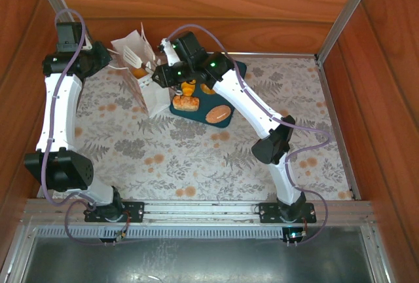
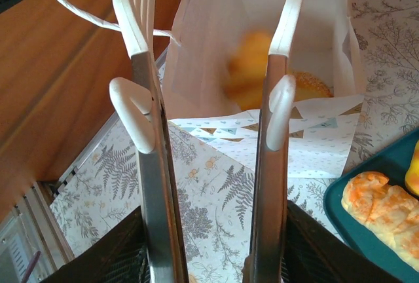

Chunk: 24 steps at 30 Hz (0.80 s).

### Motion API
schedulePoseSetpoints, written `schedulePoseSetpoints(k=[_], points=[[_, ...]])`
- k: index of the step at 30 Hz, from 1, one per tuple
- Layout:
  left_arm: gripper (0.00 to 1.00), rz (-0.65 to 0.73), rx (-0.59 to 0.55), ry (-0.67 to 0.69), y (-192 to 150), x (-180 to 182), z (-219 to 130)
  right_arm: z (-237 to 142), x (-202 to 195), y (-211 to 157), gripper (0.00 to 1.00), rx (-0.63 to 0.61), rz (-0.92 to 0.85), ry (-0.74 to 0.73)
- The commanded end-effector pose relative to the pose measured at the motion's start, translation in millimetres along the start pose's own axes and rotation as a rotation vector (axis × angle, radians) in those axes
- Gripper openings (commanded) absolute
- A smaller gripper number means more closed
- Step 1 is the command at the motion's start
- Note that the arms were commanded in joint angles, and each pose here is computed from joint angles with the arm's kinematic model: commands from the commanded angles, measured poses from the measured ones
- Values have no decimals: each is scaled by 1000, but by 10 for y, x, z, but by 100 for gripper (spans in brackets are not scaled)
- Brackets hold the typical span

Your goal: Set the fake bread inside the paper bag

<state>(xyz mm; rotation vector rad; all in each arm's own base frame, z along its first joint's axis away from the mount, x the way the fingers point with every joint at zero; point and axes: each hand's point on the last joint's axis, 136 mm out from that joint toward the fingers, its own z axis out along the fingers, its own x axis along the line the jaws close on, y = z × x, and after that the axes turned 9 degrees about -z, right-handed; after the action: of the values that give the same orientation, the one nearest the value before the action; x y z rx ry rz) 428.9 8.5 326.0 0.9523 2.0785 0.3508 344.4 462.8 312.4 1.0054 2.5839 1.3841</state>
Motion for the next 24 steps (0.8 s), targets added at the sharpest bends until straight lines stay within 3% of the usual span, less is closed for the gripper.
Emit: schedulePoseSetpoints(k=[1, 7, 16, 24], points=[[0, -3, -14, -19, 31, -30, -112, -194, 45, 230, 53, -81, -30, 10], [0, -2, -17, -16, 27, -18, -127, -364, 176, 317, 51, -109, -29, 60], [0, -6, -13, -18, 14, -20, -122, -1027, 462, 499, 48, -212, -35, 137], [0, -17, -2, -22, 10, -29, -82, -1551, 338, 313, 47, -262, 2, 23]])
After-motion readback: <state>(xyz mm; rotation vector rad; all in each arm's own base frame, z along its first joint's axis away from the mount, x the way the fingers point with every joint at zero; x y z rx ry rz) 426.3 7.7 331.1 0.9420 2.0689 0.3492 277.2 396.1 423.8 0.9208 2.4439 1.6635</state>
